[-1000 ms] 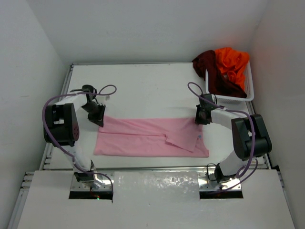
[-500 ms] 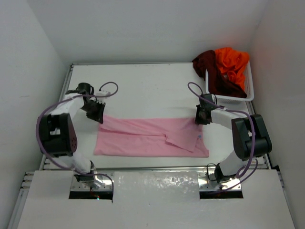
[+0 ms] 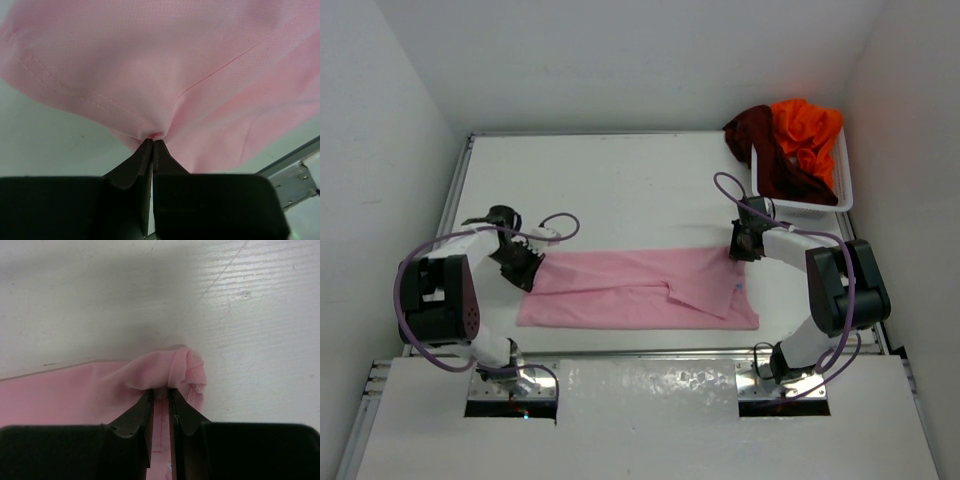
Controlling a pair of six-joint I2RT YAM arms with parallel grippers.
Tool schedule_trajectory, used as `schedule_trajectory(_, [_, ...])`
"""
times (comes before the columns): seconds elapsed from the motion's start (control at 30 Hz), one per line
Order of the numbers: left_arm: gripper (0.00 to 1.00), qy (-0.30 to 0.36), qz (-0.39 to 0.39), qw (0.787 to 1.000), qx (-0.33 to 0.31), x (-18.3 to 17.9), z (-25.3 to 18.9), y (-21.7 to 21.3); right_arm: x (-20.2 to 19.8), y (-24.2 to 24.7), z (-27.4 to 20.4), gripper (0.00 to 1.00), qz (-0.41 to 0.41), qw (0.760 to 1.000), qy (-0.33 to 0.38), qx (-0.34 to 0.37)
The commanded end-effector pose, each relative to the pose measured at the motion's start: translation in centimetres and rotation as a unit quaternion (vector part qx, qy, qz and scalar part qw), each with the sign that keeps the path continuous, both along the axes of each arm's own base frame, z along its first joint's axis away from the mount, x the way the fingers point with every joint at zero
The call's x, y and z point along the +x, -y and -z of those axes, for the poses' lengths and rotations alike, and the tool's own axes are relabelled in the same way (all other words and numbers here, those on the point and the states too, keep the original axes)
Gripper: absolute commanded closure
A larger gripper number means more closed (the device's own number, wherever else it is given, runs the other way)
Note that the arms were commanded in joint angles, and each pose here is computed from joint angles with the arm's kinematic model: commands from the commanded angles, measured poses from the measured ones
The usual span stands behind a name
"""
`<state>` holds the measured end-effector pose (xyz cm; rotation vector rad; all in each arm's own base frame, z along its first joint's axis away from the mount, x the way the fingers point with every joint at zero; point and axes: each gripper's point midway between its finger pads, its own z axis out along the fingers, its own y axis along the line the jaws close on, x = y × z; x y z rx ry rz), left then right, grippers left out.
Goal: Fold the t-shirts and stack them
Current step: Fold the other side of the tshirt into a rectangle, then rotate the tshirt 90 degrees
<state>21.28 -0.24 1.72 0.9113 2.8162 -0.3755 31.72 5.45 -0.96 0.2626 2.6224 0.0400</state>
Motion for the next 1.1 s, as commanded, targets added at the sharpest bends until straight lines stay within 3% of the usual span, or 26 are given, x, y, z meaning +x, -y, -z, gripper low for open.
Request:
schedule_trajectory(0.0, [1.00, 0.035, 0.022, 0.999, 0.033, 1.9, -0.4, -1.2, -1.2, 0.8, 1.1, 0.85, -0.001, 1.000, -0.025, -0.017])
schedule_trajectory(0.1, [0.42, 0.041, 0.020, 0.997, 0.056, 2.4, -0.9, -2.1, -0.8, 0.8, 0.8, 0.82, -0.014, 0.999, -0.019, -0.022])
schedule_trajectory(0.13, [0.18, 0.054, 0.023, 0.997, 0.053, 3.2, -1.7, -2.1, -0.6, 0.8, 0.4, 0.80, -0.022, 0.999, -0.013, -0.022])
schedule_trajectory(0.2, [0.00, 0.067, 0.037, 0.996, 0.037, 3.7, -3.6, -1.7, -0.5, 0.8, -0.3, 0.71, -0.048, 0.998, -0.008, -0.031])
schedule_trajectory(0.33, [0.00, 0.146, 0.069, 0.987, -0.016, 6.5, -10.2, -0.9, -0.8, 1.1, -2.0, 0.66, -0.071, 0.997, 0.001, -0.043])
schedule_trajectory(0.43, [0.03, 0.184, 0.041, 0.981, -0.046, 8.7, -12.2, -0.8, -0.5, 0.7, -3.8, 0.61, -0.081, 0.996, 0.025, -0.035])
schedule_trajectory(0.47, [0.09, 0.183, 0.020, 0.982, -0.048, 9.3, -11.7, -0.9, -0.4, 0.5, -4.0, 0.60, -0.081, 0.996, 0.027, -0.029])
schedule_trajectory(0.5, [0.31, 0.166, -0.010, 0.985, -0.052, 9.5, -10.9, -0.5, -0.3, 0.2, -4.1, 0.59, -0.083, 0.996, 0.030, -0.021])
schedule_trajectory(0.57, [0.58, 0.095, -0.052, 0.993, -0.038, 9.4, -7.7, -0.9, 0.0, -0.2, -4.2, 0.56, -0.083, 0.996, 0.028, -0.009])
schedule_trajectory(0.63, [0.59, 0.059, -0.088, 0.994, -0.018, 9.8, -4.7, -1.7, 0.2, -0.5, -4.1, 0.54, -0.078, 0.997, 0.027, -0.001])
schedule_trajectory(0.67, [0.44, 0.049, -0.120, 0.991, -0.012, 9.9, -3.7, -1.9, 0.3, -0.7, -3.8, 0.53, -0.078, 0.997, 0.024, 0.004])
schedule_trajectory(0.7, [0.38, 0.067, -0.136, 0.988, 0.007, 11.1, -3.1, -2.7, 0.3, -0.8, -3.6, 0.52, -0.076, 0.997, 0.020, 0.007])
schedule_trajectory(0.8, [0.23, 0.098, -0.185, 0.978, 0.022, 13.4, -2.7, -3.7, 0.3, -0.9, -2.7, 0.51, -0.067, 0.998, 0.000, 0.009])
schedule_trajectory(0.9, [0.17, 0.102, -0.200, 0.974, 0.006, 14.2, -1.8, -3.2, 0.5, -0.7, -1.4, 0.54, -0.063, 0.998, -0.013, 0.004])
schedule_trajectory(0.97, [0.19, 0.088, -0.194, 0.977, 0.012, 13.7, -0.6, -2.9, 0.8, -0.4, -0.8, 0.61, -0.056, 0.998, -0.018, -0.006])
schedule_trajectory(1.0, [0.24, 0.070, -0.190, 0.979, 0.019, 12.8, 0.7, -2.9, 0.8, -0.1, 0.0, 0.65, -0.054, 0.998, -0.029, -0.014])
schedule_trajectory(1.03, [0.33, 0.061, -0.187, 0.980, 0.027, 12.2, 1.3, -2.9, 0.8, 0.2, 0.3, 0.70, -0.052, 0.998, -0.035, -0.025])
schedule_trajectory(1.07, [0.50, 0.056, -0.181, 0.981, 0.035, 11.6, 1.9, -3.1, 0.8, 0.2, 0.7, 0.81, -0.057, 0.997, -0.040, -0.027])
